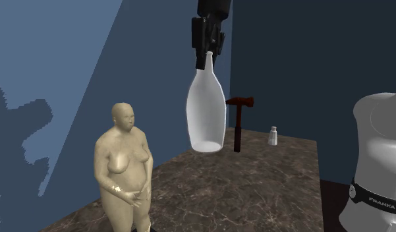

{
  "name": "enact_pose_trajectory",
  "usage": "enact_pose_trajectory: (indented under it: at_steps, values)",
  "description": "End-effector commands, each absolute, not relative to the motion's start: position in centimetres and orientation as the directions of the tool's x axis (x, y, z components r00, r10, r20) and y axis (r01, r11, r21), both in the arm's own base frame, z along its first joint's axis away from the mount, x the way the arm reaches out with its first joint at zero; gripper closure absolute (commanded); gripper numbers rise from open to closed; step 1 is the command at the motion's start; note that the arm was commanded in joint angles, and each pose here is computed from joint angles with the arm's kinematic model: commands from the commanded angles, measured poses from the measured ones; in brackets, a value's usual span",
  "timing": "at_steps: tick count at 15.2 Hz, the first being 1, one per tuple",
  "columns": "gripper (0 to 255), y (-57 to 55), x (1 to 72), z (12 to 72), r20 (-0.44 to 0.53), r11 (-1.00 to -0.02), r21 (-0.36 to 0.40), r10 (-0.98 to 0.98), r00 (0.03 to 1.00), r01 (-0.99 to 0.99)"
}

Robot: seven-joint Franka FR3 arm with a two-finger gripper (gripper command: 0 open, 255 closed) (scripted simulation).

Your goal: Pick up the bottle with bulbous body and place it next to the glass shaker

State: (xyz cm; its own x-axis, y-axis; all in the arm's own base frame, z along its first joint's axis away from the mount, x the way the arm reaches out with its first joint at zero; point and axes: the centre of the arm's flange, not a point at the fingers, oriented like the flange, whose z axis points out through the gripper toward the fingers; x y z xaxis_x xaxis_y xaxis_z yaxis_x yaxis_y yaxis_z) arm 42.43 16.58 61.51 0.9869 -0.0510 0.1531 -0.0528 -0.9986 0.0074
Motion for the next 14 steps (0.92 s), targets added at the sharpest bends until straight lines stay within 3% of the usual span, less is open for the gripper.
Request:
enact_pose_trajectory:
  at_steps: [1,14]
  values:
    - [255,16.6,42.4,62.7,0.153,-0.999,0.007,-0.051,0.987,-0.053]
    - [255,16.6,42.4,69.5,0.153,-0.999,0.007,-0.051,0.987,-0.053]
